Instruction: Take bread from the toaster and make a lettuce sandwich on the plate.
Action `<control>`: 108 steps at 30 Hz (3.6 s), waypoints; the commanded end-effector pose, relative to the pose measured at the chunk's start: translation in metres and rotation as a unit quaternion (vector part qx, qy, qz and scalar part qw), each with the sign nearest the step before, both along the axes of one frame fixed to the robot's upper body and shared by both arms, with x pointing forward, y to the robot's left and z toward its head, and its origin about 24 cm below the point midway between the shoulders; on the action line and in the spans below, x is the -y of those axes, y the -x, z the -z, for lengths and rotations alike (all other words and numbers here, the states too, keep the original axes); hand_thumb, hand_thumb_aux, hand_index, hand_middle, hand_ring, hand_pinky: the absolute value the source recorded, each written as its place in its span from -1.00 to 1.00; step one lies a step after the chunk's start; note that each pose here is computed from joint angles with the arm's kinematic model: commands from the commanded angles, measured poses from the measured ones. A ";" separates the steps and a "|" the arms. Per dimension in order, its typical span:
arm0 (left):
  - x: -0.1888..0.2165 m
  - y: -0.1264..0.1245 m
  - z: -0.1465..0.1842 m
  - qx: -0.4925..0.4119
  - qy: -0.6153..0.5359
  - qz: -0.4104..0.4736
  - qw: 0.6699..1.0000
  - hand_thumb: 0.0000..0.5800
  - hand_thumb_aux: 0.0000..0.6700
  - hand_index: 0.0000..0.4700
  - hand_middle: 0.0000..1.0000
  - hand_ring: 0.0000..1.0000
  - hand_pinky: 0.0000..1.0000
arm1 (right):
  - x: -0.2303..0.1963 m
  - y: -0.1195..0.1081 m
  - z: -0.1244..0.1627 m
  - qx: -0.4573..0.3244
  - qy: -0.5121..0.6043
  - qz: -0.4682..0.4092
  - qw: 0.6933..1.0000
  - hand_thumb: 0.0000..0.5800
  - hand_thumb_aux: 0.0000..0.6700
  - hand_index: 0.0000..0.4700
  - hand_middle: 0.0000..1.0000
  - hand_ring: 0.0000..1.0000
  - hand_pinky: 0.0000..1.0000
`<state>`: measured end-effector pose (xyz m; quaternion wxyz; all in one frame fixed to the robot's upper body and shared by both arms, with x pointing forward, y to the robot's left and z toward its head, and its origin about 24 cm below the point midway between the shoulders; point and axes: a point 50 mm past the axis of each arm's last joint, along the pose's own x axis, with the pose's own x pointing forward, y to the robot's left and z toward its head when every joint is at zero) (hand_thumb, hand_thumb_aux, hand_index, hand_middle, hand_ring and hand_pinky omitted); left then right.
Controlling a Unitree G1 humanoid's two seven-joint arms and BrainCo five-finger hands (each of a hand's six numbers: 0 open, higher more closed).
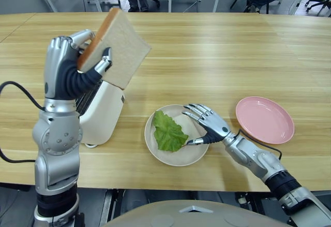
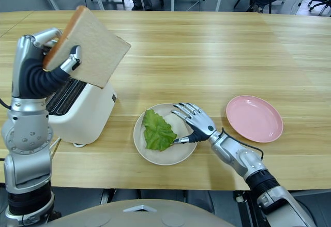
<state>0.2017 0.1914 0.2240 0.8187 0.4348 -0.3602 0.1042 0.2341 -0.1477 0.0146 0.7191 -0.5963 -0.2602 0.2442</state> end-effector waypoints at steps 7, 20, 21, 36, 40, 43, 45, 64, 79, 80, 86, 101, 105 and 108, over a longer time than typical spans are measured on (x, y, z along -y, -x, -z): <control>0.014 -0.009 0.029 -0.055 -0.003 0.026 0.998 1.00 1.00 0.96 1.00 1.00 1.00 | -0.020 -0.001 0.013 -0.013 0.005 -0.019 1.000 -0.49 -0.73 -0.73 -1.00 -1.00 -1.00; 0.024 -0.014 0.049 -0.092 -0.002 0.037 0.995 1.00 1.00 0.96 1.00 1.00 1.00 | -0.025 0.000 0.016 -0.012 -0.010 -0.031 0.999 1.00 1.00 0.96 -1.00 -1.00 -1.00; 0.025 -0.014 0.050 -0.093 -0.003 0.038 0.995 1.00 1.00 0.96 1.00 1.00 1.00 | -0.026 0.000 0.014 -0.009 -0.014 -0.032 0.999 1.00 1.00 0.96 -1.00 -1.00 -1.00; 0.031 -0.016 0.059 -0.116 -0.005 0.049 0.992 1.00 1.00 0.96 1.00 1.00 1.00 | 0.003 -0.005 -0.012 -0.009 0.016 -0.016 1.000 1.00 1.00 0.96 -1.00 -1.00 -1.00; 0.031 -0.015 0.060 -0.119 -0.004 0.047 0.992 1.00 1.00 0.96 1.00 1.00 1.00 | 0.006 -0.005 -0.007 -0.028 0.029 -0.015 0.999 1.00 1.00 0.96 -1.00 -1.00 -1.00; 0.031 -0.016 0.061 -0.122 -0.005 0.048 0.991 1.00 1.00 0.96 1.00 1.00 1.00 | 0.006 -0.005 -0.001 -0.038 0.039 -0.010 0.998 1.00 1.00 0.96 -1.00 -1.00 -1.00; 0.031 -0.016 0.062 -0.125 -0.006 0.048 0.991 1.00 1.00 0.96 1.00 1.00 1.00 | 0.007 -0.006 0.003 -0.041 0.049 -0.005 0.998 1.00 1.00 0.96 -1.00 -1.00 -1.00; 0.056 -0.020 0.096 -0.202 -0.002 0.115 0.973 1.00 1.00 0.96 1.00 1.00 1.00 | 0.028 -0.022 -0.034 0.101 0.078 0.055 0.990 -1.00 -1.00 -1.00 -1.00 -1.00 -1.00; 0.067 -0.051 0.150 -0.450 0.044 0.335 0.827 1.00 1.00 0.96 1.00 1.00 1.00 | 0.053 0.025 -0.092 0.205 -0.028 -0.051 0.977 -1.00 -1.00 -1.00 -1.00 -1.00 -1.00; 0.067 -0.055 0.150 -0.456 0.040 0.343 0.820 1.00 1.00 0.96 1.00 1.00 1.00 | 0.047 0.032 -0.089 0.193 -0.026 -0.080 0.978 -1.00 -1.00 -1.00 -1.00 -1.00 -1.00; 0.079 -0.072 0.158 -0.489 0.022 0.372 0.789 1.00 1.00 0.96 1.00 1.00 1.00 | 0.023 0.047 -0.061 0.092 -0.027 -0.164 0.982 -1.00 -1.00 -1.00 -1.00 -1.00 -1.00; 0.103 -0.081 0.206 -0.534 0.029 0.355 0.767 1.00 1.00 0.96 1.00 1.00 1.00 | 0.011 0.033 -0.011 -0.036 0.043 -0.139 0.989 -1.00 -1.00 -1.00 -1.00 -1.00 -1.00; 0.106 -0.078 0.219 -0.547 0.020 0.347 0.762 1.00 1.00 0.96 1.00 1.00 1.00 | 0.011 0.026 0.004 -0.086 0.078 -0.122 0.986 -1.00 -1.00 -1.00 -1.00 -1.00 -1.00; 0.107 -0.077 0.226 -0.550 0.002 0.335 0.765 1.00 1.00 0.96 1.00 1.00 1.00 | 0.010 0.026 0.016 -0.158 0.098 -0.123 0.975 -1.00 -1.00 -1.00 -1.00 -1.00 -1.00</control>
